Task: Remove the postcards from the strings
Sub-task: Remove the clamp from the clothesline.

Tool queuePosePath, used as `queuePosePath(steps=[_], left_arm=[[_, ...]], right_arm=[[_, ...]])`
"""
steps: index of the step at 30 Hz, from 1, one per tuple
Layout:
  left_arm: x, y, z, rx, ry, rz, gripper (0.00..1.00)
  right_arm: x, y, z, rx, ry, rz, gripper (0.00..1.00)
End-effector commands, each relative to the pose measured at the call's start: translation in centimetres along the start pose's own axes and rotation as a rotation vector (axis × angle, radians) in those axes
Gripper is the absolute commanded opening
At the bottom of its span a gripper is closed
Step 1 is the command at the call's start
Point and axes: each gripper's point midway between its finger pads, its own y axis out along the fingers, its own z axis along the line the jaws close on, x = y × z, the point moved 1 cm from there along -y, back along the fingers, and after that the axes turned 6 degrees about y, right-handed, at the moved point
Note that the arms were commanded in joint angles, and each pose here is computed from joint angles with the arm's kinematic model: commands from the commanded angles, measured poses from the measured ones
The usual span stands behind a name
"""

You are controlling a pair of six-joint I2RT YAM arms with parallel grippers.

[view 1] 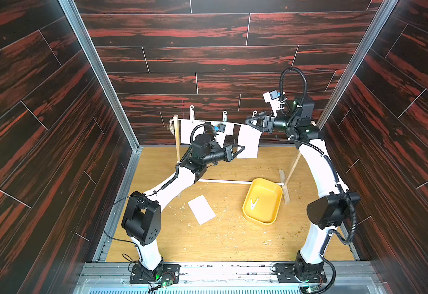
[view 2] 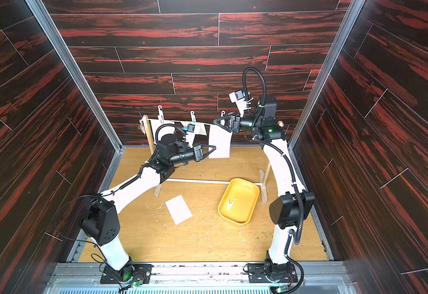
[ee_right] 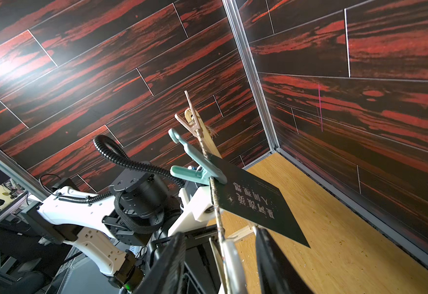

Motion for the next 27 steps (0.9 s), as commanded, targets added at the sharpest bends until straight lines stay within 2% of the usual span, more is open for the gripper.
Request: queuePosePath(steps=[1,2,7,11,27], left_arm=[[1.6,-0.1,-1.1,-0.04,0.035,-0.044,0.0],[1.5,-0.1,-1.1,-0.04,0.033,-0.042,0.0],[1.4,0.1,-0.8,-0.037,0.026,-0.038,0.0],[1.3,0.1,-0.6,-0.034,0.024,-0.037,0.0],[0.6,0.3,0.0,-0.02,0.008,-0.024,0.0]], right_arm=[[0.3,-0.5,2.5,0.038,-0.021,0.006,0.47],[0.4,-0.6,2.4,0.036,-0.022,0.005,0.42],[0.4,-0.5,2.3,0.035,-0.017,0.004,0.41],[0.5,-0.5,2.5,0.036,-0.022,0.003,0.33],[0.9,-0.7,2.6,0.004,-0.038,-0.007,0.23]])
